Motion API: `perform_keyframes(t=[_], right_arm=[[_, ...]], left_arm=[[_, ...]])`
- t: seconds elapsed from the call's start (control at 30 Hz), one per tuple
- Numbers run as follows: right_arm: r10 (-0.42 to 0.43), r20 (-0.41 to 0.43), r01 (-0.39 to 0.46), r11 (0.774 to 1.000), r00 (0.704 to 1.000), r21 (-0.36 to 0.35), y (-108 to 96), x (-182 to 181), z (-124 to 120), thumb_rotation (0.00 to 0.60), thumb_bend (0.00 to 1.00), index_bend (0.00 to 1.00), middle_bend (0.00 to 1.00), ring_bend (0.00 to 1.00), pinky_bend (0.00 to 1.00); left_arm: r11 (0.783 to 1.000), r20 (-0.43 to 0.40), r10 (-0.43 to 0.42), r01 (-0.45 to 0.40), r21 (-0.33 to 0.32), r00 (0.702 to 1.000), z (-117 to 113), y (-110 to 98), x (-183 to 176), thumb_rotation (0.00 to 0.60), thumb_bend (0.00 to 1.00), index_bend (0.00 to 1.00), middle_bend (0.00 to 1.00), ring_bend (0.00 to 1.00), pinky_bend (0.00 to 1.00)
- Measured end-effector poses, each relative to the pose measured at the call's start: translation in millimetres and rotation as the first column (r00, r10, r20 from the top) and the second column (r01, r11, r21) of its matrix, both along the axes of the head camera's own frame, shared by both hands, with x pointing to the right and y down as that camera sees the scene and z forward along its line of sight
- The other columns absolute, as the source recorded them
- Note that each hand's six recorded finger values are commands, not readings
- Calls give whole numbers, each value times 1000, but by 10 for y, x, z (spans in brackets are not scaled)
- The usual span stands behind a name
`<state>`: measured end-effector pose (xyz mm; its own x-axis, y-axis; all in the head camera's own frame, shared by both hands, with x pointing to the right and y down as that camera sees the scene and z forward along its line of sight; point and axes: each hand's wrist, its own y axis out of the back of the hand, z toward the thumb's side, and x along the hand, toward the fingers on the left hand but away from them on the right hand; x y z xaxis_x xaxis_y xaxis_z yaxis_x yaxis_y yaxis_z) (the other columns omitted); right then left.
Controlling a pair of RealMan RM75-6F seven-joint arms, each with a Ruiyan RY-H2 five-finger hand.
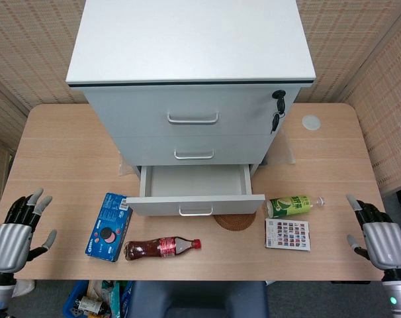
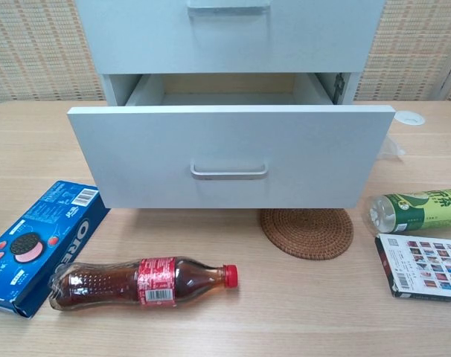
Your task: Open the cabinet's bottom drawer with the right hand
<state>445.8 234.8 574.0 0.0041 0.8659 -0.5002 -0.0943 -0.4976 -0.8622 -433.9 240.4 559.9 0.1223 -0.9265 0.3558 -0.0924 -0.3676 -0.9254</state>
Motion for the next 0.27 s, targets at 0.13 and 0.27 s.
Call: perform_keyframes(t=[0.13, 0.27], right_arm=[[17, -1, -17, 1000, 1000, -10, 28, 29, 20, 600, 252, 4, 150, 149, 292], [27, 0, -27, 1000, 1000, -13, 41, 45, 27, 600, 251, 4, 150, 149, 292]], left_arm=[[1000, 17, 1, -1, -27, 1000, 41, 19, 7, 600, 337, 53, 8, 81, 97], [999, 24, 3, -2, -36, 1000, 52, 17, 21, 600, 337, 51, 1, 80, 98]])
